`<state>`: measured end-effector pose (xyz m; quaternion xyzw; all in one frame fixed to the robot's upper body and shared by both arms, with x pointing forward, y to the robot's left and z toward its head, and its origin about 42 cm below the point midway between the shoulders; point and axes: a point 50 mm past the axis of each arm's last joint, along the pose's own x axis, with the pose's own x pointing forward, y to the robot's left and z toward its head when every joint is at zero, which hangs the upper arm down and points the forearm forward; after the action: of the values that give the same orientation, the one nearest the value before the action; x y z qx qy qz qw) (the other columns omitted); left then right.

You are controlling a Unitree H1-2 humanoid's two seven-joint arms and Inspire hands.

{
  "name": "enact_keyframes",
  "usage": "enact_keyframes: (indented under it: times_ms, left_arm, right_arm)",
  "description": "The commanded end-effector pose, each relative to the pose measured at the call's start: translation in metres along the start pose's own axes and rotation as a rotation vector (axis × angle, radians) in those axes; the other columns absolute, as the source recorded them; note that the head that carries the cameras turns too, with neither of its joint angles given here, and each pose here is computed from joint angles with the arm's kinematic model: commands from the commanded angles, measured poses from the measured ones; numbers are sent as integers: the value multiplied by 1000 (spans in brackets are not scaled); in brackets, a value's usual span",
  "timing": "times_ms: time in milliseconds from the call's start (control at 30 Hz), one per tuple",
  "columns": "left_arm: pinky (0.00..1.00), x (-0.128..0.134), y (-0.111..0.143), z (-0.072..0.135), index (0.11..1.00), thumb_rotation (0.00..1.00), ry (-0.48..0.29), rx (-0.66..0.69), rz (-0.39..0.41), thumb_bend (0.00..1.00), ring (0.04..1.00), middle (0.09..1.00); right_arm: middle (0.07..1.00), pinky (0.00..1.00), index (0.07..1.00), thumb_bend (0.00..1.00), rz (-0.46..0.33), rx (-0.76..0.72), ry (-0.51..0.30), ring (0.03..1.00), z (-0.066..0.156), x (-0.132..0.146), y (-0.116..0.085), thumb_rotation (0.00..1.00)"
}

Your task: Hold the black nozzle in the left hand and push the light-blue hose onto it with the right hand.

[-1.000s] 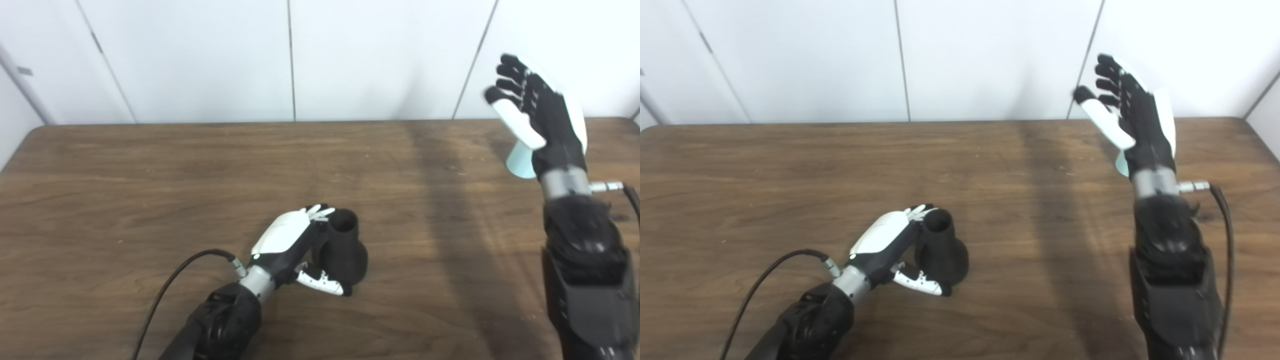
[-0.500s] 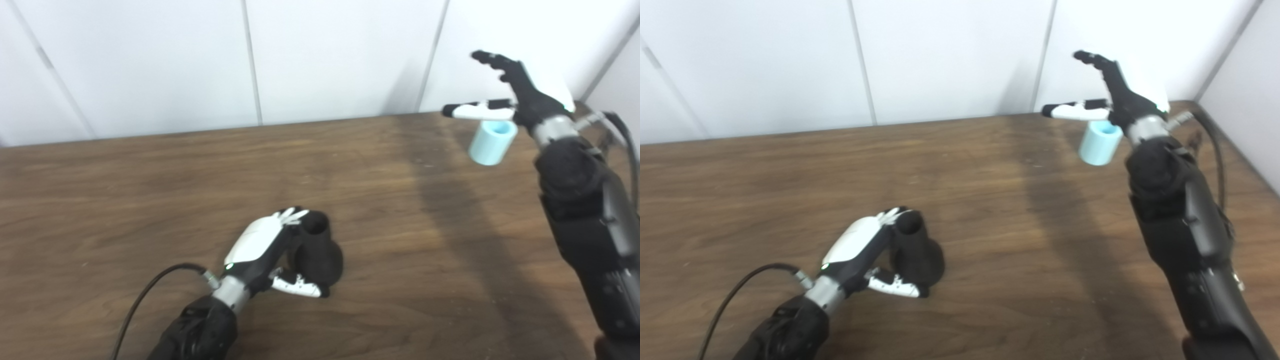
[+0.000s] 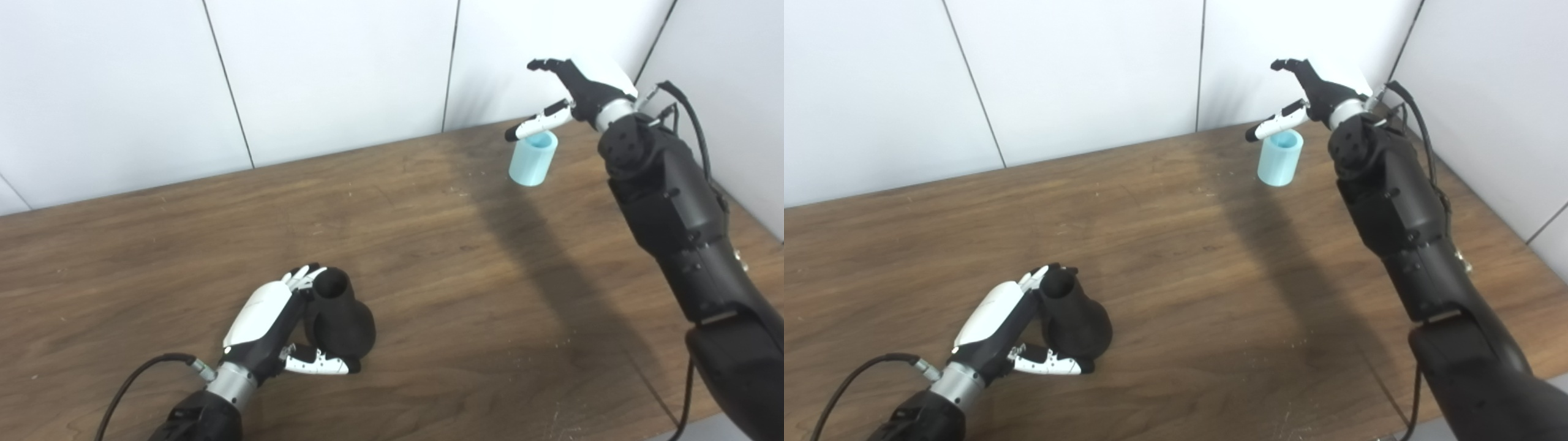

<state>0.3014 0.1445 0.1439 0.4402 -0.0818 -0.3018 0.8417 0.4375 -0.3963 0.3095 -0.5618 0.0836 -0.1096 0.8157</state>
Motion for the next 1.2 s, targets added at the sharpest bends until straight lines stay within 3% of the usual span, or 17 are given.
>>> enact_keyframes:
  times_ms: [0, 267, 567, 867, 1167]
  left_arm:
    - [1000, -34, -48, -51, 483, 48, 205, 19, -237, 523, 1000, 907]
    - [1000, -35, -46, -54, 483, 49, 218, 30, -239, 523, 1000, 908]
    - [1000, -34, -46, -56, 483, 49, 227, 32, -238, 523, 1000, 908]
    - [1000, -35, -46, -56, 483, 49, 231, 23, -240, 523, 1000, 909]
    - [1000, -36, -44, -57, 483, 48, 232, 20, -236, 523, 1000, 907]
  right_arm:
    - [903, 890, 871, 865, -88, -44, -15, 914, 11, 8, -43, 283]
    - [909, 772, 884, 952, 7, -85, 32, 919, 22, 26, -56, 263]
    - [920, 772, 881, 1000, 167, -170, 69, 897, 36, 46, -52, 209]
    - [916, 741, 870, 1000, 199, -205, 92, 864, 36, 58, -30, 181]
    - [915, 763, 870, 1000, 223, -282, 117, 897, 38, 63, -17, 149]
